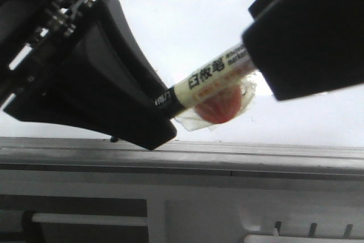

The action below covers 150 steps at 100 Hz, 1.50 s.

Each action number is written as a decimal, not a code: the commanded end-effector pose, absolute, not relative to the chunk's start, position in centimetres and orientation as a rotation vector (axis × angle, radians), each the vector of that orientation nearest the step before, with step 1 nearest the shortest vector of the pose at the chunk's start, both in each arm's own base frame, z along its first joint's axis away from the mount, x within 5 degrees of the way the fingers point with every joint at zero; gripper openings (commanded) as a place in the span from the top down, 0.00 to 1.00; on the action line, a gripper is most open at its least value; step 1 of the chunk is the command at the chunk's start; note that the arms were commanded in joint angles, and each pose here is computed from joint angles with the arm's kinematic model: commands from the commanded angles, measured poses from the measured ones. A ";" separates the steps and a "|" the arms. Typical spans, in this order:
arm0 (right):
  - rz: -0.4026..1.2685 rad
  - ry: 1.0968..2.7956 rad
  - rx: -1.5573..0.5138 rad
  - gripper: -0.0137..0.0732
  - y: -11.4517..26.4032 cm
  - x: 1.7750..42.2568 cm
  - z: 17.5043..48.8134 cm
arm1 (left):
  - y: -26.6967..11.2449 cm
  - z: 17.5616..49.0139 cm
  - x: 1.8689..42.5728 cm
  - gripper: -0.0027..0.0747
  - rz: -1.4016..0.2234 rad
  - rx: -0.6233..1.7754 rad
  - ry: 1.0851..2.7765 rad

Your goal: Write number 6 on whiteboard

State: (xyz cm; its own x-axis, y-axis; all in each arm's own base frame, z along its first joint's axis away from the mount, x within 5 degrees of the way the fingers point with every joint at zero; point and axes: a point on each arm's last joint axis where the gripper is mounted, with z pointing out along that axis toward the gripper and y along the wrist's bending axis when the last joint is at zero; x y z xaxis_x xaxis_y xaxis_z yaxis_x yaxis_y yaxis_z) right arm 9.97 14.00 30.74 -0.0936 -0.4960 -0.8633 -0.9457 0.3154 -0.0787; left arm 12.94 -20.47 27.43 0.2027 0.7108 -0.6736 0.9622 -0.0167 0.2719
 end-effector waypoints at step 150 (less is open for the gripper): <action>0.687 1.766 -1.113 0.90 14.5 11.4 31.8 | -19.2 33.4 12.0 0.24 -0.600 1.388 1.548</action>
